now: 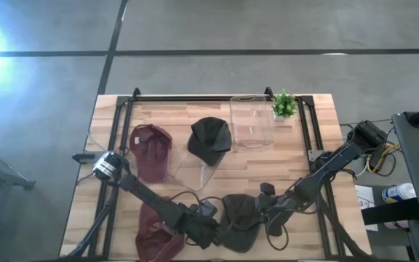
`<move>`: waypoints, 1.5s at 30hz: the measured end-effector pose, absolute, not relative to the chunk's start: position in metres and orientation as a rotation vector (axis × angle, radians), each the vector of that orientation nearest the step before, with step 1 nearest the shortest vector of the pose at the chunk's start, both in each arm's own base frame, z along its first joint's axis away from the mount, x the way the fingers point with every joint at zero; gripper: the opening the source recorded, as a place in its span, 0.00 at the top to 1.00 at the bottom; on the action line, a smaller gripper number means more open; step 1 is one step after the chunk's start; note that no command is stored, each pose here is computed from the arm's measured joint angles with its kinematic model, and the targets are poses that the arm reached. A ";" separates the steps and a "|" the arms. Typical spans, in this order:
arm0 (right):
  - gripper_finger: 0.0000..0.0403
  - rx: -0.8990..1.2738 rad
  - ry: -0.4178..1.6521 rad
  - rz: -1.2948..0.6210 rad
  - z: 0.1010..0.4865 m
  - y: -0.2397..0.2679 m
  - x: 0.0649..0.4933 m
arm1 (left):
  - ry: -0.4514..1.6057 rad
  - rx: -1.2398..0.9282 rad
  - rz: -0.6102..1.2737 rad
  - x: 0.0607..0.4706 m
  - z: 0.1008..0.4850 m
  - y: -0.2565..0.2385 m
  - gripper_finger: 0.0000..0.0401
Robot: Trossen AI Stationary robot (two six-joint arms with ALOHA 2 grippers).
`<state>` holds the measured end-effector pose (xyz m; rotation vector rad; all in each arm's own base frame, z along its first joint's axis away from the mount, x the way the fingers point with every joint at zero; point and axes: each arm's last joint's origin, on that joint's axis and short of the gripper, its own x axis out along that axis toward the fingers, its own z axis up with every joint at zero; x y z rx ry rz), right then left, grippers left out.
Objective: Pick & Place hat
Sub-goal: Put the black cap into the left transparent bin
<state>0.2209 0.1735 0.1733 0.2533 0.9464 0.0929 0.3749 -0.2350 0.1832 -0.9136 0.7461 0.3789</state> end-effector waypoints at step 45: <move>0.44 0.166 0.984 0.092 0.170 0.170 0.218 | 0.580 -1.011 0.392 0.389 0.168 -0.243 0.98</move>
